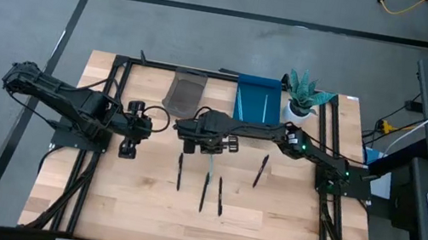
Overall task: Sort pens & pencils
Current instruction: Put the light blue pencil into the blue bin
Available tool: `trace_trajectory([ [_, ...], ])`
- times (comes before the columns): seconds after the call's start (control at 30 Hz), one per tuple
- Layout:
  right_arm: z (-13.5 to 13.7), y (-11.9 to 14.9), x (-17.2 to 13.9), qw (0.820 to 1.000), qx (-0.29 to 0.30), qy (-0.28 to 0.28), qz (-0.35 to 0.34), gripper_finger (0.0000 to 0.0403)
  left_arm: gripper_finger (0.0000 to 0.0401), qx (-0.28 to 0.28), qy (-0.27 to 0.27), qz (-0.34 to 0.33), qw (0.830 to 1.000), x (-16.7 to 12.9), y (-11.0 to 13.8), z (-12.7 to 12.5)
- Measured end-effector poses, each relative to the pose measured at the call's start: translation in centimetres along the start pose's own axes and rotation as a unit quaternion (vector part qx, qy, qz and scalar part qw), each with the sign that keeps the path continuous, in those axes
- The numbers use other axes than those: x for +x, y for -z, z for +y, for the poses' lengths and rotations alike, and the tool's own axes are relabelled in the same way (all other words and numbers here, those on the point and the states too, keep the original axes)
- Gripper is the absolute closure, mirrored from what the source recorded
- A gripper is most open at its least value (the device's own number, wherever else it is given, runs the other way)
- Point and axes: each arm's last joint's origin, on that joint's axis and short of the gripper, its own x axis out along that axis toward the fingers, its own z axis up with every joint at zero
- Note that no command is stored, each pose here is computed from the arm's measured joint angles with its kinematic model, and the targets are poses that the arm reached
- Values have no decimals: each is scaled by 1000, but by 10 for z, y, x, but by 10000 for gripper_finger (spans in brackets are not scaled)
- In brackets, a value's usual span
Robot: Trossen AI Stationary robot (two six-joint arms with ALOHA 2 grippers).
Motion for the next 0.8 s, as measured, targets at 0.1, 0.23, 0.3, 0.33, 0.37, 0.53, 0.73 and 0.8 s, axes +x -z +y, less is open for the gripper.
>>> trace_trajectory([
  [0.1, -5, -4, -8, 1000, 3, 5, -5, 374, 328, 0, 0, 0, 1000, 0, 0, 0],
  [0.23, -13, -9, -21, 1000, 9, 6, -12, 371, 328, 0, 0, 0, 1000, 0, 0, 0],
  [0.3, -17, -13, -26, 1000, 5, 16, -10, 367, 328, 0, 0, 0, 1000, 0, 0, 0],
  [0.33, -20, -14, -27, 1000, 4, 21, -9, 366, 328, 0, 0, 0, 1000, 0, 0, 0],
  [0.37, -21, -17, -28, 1000, 2, 22, -8, 366, 328, 0, 0, 0, 1000, 0, 0, 0],
  [0.53, -28, -34, -40, 1000, -3, 8, -15, 374, 328, 0, 0, 1, 1000, 0, 0, 0],
  [0.73, -42, -57, -58, 999, 2, -6, -39, 370, 328, 1, 0, 2, 1000, 0, 1, 0],
  [0.8, -46, -64, -64, 999, -3, -11, -44, 368, 328, 1, 0, 2, 1000, 0, 0, 0],
])
